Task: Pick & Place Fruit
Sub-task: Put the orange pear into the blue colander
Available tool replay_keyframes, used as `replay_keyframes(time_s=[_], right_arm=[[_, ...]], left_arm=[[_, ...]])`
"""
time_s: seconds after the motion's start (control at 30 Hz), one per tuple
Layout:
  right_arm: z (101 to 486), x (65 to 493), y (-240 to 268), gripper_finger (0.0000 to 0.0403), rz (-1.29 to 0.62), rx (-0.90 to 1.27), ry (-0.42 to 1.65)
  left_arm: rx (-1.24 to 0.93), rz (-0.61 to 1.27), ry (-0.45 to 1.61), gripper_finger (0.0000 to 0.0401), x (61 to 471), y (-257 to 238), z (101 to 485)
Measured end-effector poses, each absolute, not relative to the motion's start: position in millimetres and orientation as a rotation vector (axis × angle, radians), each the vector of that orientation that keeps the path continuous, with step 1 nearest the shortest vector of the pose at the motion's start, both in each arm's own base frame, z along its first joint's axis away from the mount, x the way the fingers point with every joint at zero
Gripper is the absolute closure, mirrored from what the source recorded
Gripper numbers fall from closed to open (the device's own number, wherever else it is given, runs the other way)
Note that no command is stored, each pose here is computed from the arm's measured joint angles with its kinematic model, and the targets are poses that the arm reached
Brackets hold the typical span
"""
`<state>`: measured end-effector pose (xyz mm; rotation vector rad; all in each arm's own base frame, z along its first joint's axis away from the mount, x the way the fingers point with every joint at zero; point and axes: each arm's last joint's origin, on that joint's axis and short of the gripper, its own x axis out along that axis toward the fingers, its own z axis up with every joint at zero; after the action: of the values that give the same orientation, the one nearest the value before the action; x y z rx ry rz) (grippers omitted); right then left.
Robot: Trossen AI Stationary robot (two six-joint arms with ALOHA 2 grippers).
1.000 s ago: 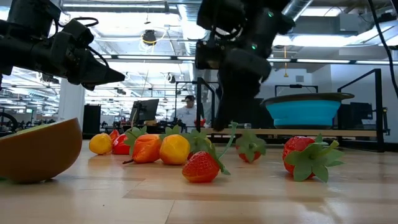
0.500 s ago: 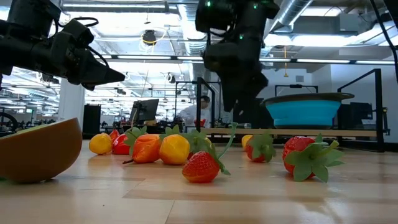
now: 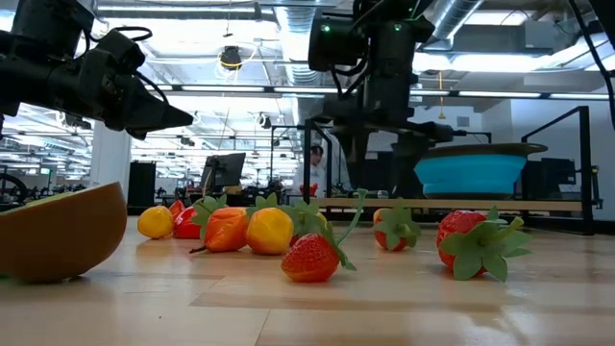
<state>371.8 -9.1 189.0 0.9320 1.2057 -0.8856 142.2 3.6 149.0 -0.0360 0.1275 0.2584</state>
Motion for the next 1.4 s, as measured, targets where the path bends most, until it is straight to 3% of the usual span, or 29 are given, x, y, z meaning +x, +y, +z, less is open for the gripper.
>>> replay_keyframes(time_s=[0.4,0.57,0.97,1.4], right_arm=[[189,371,-8,0.0138,-1.081,0.978,1.065],[170,373,-3,0.0138,-1.173,0.928,1.072],[138,380,6,0.0138,-1.179,0.944,1.159],[137,381,7,0.0152,-1.161,0.928,1.167]], left_arm=[[-0.034,0.258,0.128,0.0400,142,4,149],[-0.034,0.258,0.128,0.0400,142,4,149],[-0.034,0.258,0.129,0.0400,142,4,149],[-0.034,0.259,0.128,0.0400,142,4,149]])
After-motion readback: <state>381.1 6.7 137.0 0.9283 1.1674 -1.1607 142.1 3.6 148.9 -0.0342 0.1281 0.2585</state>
